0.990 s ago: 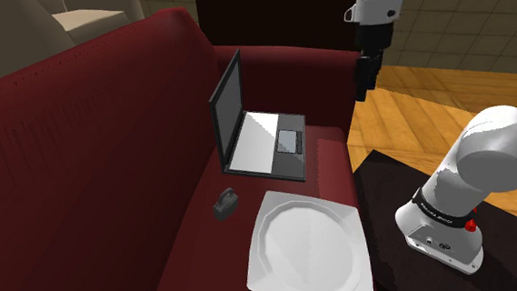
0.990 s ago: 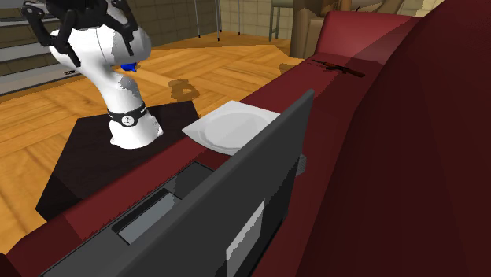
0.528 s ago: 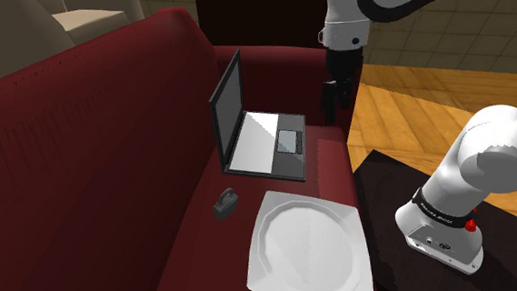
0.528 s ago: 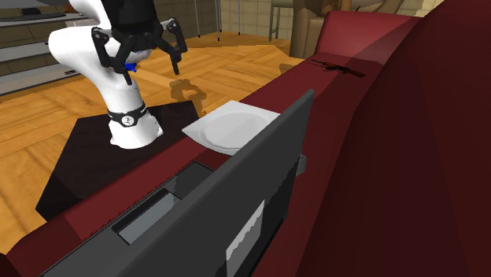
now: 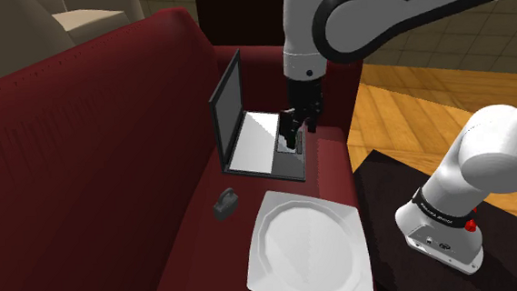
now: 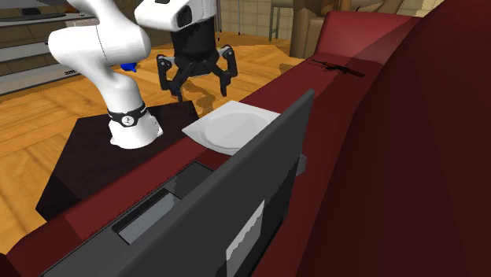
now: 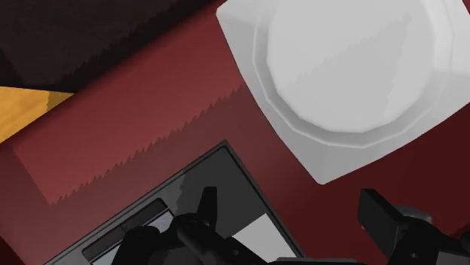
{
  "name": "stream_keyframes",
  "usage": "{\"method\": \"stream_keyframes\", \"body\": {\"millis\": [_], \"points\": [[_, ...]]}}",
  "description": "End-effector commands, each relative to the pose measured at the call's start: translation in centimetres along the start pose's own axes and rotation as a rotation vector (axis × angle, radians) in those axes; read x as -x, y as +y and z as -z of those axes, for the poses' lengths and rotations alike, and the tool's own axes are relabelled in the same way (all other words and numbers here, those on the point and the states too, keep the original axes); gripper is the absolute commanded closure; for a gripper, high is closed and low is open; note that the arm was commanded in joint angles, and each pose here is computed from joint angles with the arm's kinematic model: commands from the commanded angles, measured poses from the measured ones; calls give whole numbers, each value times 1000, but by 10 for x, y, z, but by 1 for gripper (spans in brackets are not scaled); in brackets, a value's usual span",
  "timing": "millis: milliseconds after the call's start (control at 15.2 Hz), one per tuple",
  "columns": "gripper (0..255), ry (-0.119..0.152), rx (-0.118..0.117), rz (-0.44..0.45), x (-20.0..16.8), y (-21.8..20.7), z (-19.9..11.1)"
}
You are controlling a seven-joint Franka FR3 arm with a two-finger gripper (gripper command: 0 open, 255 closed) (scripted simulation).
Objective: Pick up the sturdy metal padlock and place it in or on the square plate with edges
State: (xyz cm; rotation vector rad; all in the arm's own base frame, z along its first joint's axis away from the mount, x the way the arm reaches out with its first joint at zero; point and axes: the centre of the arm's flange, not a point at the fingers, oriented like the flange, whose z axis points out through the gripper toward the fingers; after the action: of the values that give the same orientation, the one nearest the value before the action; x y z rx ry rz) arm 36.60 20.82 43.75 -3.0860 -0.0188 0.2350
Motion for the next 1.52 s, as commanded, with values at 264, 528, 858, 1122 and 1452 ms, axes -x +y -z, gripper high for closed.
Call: {"method": "stream_keyframes", "body": {"millis": [264, 528, 858, 1122, 1452], "points": [[0, 24, 7, -50, -33, -62, -33], [0, 39, 12, -83, -59, -102, -54], [0, 57, 19, -123, -92, -152, -81], [0, 72, 24, -156, -121, -190, -102], [0, 73, 24, -157, -124, -190, -124]]}}
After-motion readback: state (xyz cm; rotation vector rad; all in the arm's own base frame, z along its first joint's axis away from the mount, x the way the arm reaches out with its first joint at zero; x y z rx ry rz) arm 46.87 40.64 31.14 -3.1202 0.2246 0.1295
